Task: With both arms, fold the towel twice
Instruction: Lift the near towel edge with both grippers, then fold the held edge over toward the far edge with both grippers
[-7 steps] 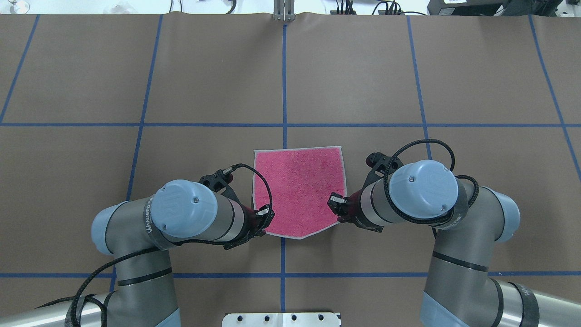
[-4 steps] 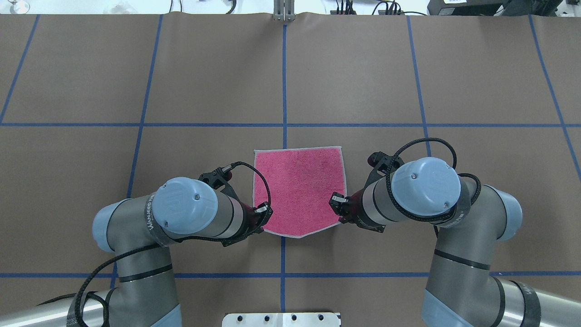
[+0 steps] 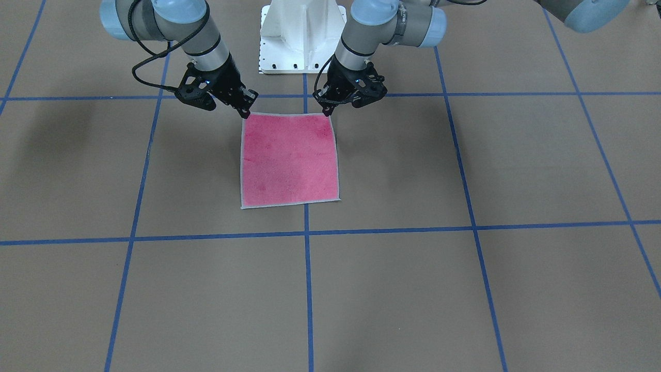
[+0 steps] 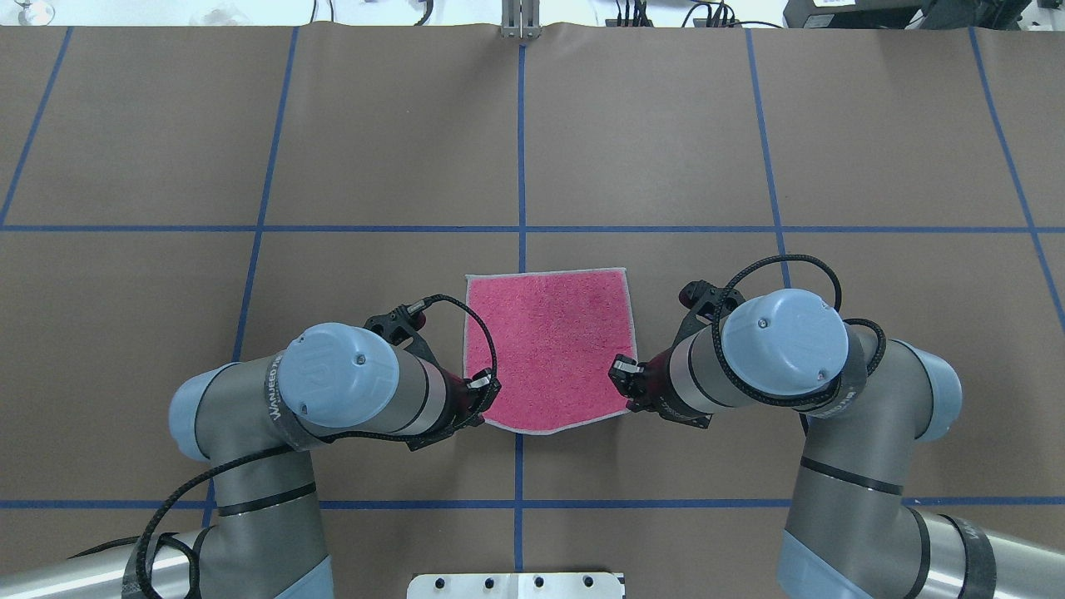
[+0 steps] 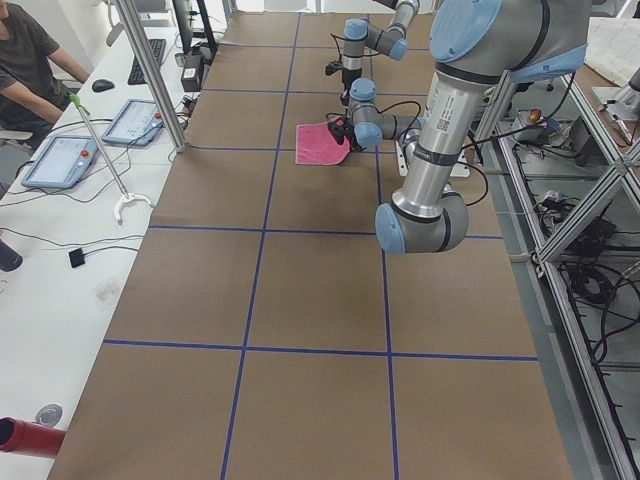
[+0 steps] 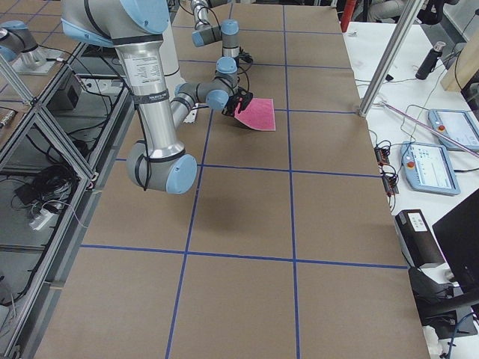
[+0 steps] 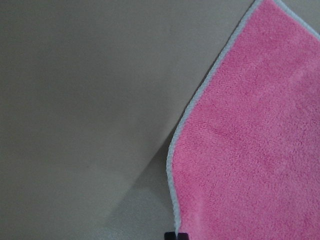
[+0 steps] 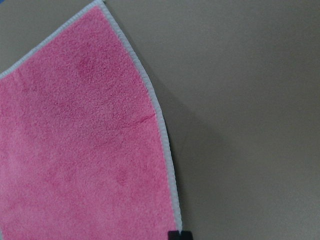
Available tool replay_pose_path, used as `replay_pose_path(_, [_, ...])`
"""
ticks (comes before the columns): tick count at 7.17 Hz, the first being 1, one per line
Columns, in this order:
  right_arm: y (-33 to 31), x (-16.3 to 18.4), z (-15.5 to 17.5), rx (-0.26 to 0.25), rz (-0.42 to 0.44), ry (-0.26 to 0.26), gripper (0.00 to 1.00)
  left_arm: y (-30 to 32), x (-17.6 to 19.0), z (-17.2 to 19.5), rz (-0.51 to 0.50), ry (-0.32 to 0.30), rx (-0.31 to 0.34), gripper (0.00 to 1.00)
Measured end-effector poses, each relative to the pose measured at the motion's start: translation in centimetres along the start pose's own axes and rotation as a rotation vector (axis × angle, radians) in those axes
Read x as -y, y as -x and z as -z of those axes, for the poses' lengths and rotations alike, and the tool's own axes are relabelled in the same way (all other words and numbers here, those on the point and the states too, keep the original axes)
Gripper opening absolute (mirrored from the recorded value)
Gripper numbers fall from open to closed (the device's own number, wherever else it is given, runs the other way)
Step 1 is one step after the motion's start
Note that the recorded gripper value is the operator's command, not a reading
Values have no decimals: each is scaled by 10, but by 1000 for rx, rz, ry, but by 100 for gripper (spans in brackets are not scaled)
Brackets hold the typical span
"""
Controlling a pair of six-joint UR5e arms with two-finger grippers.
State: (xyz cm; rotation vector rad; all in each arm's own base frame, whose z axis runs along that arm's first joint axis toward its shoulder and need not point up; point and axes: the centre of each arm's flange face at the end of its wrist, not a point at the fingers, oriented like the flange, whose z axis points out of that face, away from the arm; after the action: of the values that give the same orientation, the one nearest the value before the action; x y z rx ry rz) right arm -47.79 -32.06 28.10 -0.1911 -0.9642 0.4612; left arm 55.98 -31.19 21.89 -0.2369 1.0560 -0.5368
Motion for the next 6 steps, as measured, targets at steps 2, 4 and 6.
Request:
replay_pose_path(2, [8,21,1,0,-26,-12,0,-8,23,3,6,-30,-14,0])
replay_pose_path(4, [28,57,-8,-5,-67,-48,0,-21,49,4,-18,-66,-20,0])
replay_pose_path(6, [39,91,-15,-19,-105,-77,0,-36,66,-2,-15,-93,-15,0])
